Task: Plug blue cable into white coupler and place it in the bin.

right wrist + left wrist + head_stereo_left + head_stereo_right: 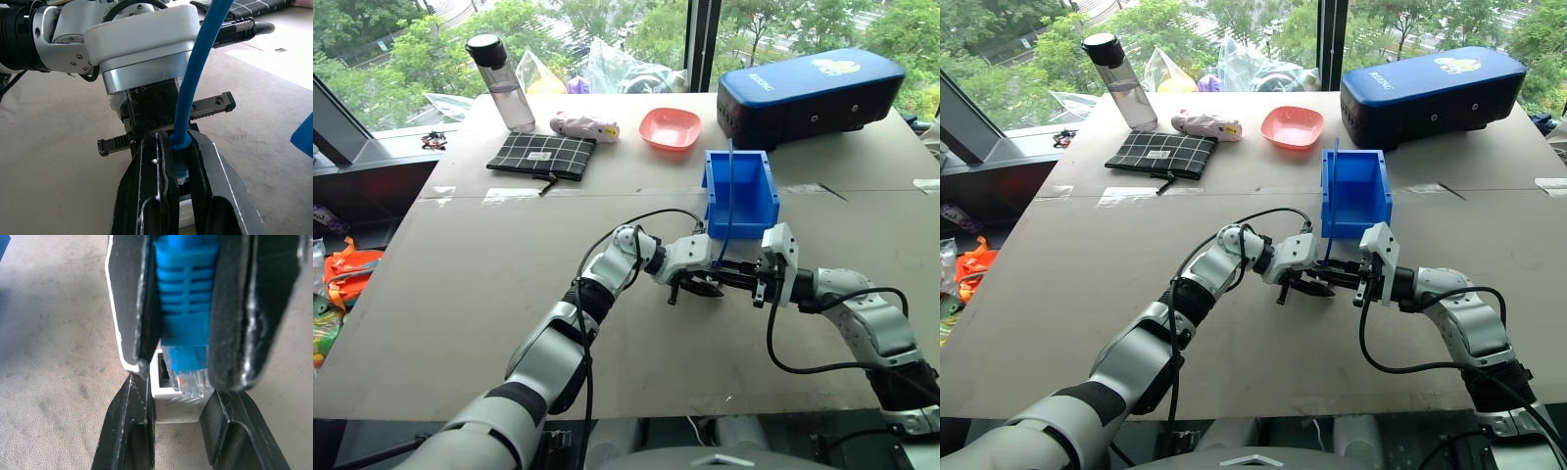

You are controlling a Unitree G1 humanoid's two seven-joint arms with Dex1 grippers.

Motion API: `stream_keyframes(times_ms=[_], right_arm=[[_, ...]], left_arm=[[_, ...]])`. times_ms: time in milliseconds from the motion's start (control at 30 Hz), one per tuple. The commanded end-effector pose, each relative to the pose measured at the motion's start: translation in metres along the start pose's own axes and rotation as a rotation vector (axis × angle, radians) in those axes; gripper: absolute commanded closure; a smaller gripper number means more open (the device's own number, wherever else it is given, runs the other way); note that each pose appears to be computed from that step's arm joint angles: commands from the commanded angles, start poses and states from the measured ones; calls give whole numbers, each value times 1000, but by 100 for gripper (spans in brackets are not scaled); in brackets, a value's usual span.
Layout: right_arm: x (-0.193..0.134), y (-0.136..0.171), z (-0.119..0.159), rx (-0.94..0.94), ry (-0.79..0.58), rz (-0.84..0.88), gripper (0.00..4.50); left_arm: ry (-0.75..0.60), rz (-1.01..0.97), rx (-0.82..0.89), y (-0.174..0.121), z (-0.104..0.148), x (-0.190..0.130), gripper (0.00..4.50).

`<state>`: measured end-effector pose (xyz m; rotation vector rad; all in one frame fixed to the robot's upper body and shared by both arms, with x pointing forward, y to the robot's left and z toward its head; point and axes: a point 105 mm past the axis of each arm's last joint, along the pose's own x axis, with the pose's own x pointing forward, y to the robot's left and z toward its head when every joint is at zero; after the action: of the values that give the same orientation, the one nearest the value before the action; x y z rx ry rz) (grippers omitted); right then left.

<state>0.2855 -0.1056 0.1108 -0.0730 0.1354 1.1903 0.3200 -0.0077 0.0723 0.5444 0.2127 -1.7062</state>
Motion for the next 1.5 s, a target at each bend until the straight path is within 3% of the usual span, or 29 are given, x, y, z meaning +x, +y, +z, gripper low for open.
stream_keyframes(times_ms=[33, 967, 1300, 1500], right_arm=[[-7, -10, -10, -22, 71, -42, 450], [-13, -16, -5, 19, 63, -35, 450], [-1, -11, -46, -195, 279, -60, 450], [2, 2, -76, -210, 369, -5, 450]], left_arm=[[8, -16, 21, -1, 3, -3, 389], [6, -40, 24, -6, 5, -2, 389], [-10, -41, 18, -6, 9, 0, 389], [-16, -38, 16, -5, 10, 1, 389]])
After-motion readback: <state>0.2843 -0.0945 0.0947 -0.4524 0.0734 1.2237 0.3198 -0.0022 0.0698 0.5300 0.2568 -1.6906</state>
